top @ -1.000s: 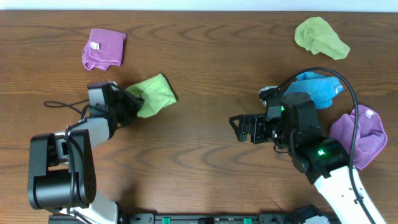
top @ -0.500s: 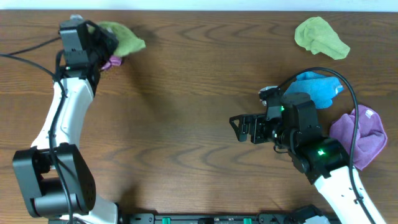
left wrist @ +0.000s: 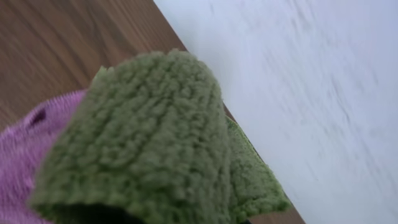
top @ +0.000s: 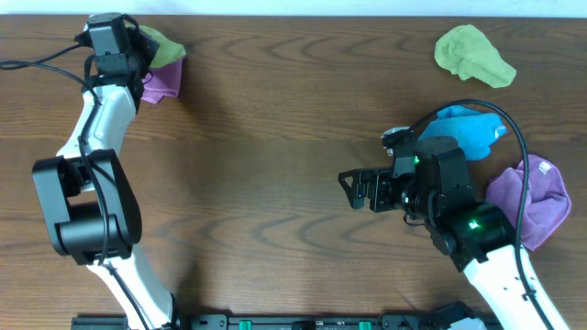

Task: Fold the cloth
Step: 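Place the folded green cloth onto the purple cloth at back-left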

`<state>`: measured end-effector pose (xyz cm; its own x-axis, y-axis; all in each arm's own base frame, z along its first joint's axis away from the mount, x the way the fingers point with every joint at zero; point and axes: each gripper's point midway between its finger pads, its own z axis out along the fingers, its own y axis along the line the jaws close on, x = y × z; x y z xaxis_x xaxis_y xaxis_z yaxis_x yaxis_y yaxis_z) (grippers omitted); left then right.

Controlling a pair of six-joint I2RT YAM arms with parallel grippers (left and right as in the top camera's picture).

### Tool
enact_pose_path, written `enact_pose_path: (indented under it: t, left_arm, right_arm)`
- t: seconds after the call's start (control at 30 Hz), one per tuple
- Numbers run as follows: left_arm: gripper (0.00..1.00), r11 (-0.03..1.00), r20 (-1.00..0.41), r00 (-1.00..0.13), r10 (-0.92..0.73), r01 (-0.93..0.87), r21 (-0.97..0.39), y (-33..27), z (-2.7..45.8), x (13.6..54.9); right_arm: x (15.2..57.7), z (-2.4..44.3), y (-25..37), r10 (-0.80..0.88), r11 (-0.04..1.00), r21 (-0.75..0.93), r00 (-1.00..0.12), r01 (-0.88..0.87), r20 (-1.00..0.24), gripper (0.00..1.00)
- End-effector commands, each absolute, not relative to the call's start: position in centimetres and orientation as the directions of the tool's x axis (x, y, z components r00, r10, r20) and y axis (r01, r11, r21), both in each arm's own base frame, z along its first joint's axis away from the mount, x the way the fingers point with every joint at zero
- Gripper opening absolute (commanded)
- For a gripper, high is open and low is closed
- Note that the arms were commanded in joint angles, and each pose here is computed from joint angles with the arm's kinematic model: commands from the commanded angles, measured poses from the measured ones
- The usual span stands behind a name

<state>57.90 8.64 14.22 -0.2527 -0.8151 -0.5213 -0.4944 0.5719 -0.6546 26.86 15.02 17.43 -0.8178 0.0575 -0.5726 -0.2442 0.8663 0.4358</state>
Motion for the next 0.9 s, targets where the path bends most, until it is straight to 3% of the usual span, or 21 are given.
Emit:
enact_pose_path:
  t: [0.0, 0.4, 0.87]
  left_arm:
    - [0.06, 0.579, -0.562, -0.197, -0.803, -0.477, -0.661, 10.3, 15.9, 59.1]
    - [0.06, 0.559, -0.565, -0.133, -0.814, -0.442, -0.701, 11.5, 15.7, 60.6]
    - [0.06, 0.547, -0.523, -0.200, -0.828, -0.494, -0.676, 11.2, 10.0, 60.8]
  right_arm:
    - [26.8, 17.6, 14.9, 0.053, 0.865, 0.434, -0.813, -0.253, -0.580, 0.99]
    - [26.8, 17.6, 14.9, 0.053, 0.865, 0.433, -0.813, -0.253, -0.580, 0.99]
    - [26.8, 17.6, 14.9, 0.053, 0.865, 0.433, -0.812, -0.253, -0.581, 0.99]
